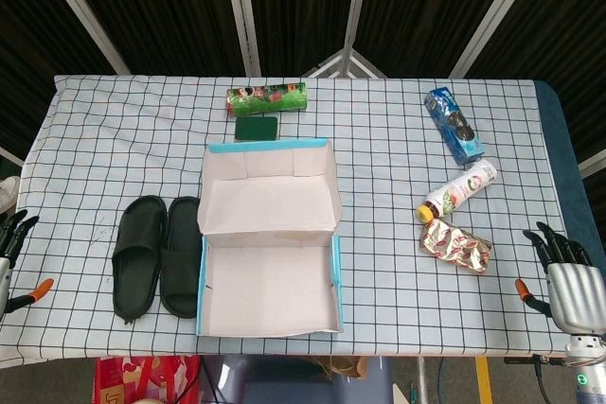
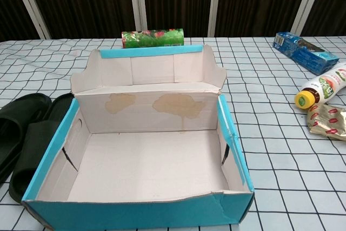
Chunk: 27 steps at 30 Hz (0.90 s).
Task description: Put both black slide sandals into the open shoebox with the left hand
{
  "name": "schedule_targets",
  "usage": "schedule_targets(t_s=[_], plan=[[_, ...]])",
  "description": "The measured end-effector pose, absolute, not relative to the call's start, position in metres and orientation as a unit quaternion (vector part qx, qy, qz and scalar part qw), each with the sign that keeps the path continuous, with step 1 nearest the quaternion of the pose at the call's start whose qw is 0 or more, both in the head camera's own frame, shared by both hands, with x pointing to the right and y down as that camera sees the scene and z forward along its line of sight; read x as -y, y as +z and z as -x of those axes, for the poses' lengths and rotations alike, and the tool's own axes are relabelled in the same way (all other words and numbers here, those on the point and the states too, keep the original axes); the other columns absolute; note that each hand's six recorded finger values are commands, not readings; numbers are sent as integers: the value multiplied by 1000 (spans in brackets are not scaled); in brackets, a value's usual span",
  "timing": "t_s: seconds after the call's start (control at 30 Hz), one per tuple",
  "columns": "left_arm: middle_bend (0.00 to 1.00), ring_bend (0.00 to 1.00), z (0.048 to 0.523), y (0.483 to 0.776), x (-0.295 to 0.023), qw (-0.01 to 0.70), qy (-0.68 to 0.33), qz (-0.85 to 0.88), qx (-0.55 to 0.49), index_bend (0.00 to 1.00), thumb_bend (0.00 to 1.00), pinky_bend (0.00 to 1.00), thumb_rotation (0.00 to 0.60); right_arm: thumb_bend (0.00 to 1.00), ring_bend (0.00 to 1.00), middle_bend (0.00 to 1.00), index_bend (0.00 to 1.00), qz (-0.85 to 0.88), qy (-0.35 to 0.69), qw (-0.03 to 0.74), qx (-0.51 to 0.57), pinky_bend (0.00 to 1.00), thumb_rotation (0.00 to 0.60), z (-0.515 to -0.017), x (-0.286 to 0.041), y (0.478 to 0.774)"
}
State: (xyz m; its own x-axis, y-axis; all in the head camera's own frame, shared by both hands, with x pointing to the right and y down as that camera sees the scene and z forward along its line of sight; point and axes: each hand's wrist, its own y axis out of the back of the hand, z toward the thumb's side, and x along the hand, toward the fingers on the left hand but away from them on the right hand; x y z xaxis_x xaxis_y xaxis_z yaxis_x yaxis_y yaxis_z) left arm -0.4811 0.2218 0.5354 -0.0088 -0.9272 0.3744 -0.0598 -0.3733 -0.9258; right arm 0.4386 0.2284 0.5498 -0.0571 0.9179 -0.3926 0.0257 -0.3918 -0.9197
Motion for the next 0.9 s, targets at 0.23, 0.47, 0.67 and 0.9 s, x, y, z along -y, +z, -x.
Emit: schedule_targets(t_s=[0.23, 0.47, 0.67, 0.9], plan=[[102, 0, 475, 537, -221, 378, -572, 600, -412, 123, 267, 100, 600, 291, 165, 122, 196, 575, 604, 370, 409, 188, 600, -440, -232, 547], [99, 0, 467, 543, -220, 375, -563, 617, -402, 121, 223, 100, 600, 291, 165, 122, 197, 571, 607, 367, 414, 188, 600, -442, -234, 545], [43, 0, 464, 556, -222, 357, -570, 631, -387, 76, 188, 42, 600, 291, 165, 122, 196, 574, 614, 359, 406, 188, 600, -442, -236, 549], [16, 0, 456, 567, -215, 293, -557, 683, -371, 27, 168, 24, 600, 291, 174, 122, 187, 583, 619, 346, 397, 183, 600, -441, -239, 553]])
